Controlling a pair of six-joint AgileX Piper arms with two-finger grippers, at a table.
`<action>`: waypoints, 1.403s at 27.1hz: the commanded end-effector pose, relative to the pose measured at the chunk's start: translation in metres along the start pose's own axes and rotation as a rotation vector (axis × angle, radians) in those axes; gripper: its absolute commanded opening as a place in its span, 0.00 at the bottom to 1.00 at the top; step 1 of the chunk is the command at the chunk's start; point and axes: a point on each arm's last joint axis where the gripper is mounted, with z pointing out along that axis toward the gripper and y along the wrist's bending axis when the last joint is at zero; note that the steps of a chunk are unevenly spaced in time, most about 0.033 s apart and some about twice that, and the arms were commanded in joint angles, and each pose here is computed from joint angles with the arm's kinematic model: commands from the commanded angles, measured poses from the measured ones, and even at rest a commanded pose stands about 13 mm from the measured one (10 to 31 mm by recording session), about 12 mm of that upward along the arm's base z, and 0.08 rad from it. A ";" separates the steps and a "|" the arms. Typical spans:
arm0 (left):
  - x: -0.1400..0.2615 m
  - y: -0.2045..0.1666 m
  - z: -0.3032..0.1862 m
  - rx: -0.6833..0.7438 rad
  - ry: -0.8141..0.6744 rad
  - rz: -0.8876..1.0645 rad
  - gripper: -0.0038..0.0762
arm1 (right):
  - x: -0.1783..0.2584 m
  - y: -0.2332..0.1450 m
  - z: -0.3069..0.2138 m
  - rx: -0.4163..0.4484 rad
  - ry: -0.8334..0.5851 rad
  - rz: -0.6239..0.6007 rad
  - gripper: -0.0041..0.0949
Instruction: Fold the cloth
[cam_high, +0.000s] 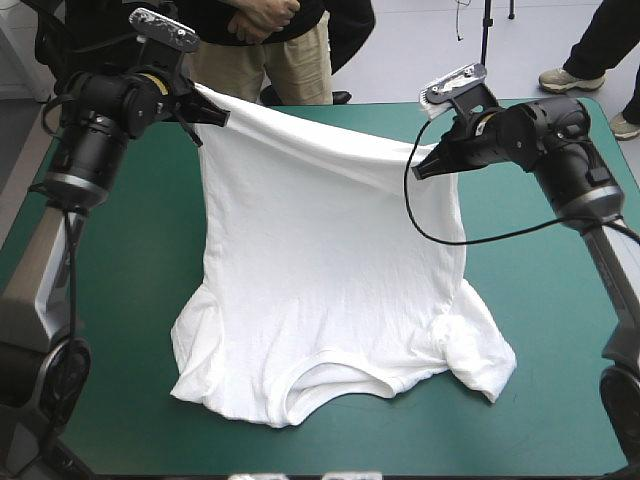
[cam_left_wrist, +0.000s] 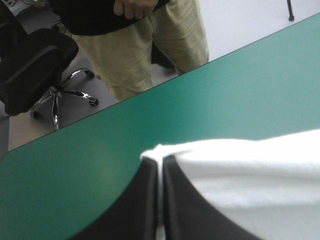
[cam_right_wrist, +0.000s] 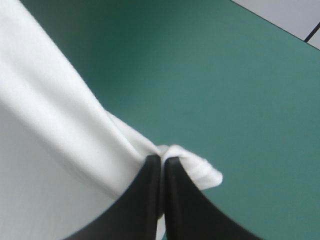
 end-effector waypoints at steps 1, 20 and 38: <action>-0.015 0.007 0.005 -0.063 -0.154 -0.028 0.03 | -0.013 -0.027 0.008 0.089 -0.158 0.033 0.02; 0.028 -0.027 0.122 0.028 0.012 -0.053 0.52 | -0.014 -0.084 0.084 0.039 -0.115 0.143 0.60; 0.047 -0.014 -0.091 0.184 0.205 -0.156 0.51 | 0.027 -0.011 -0.110 -0.219 -0.064 0.128 0.47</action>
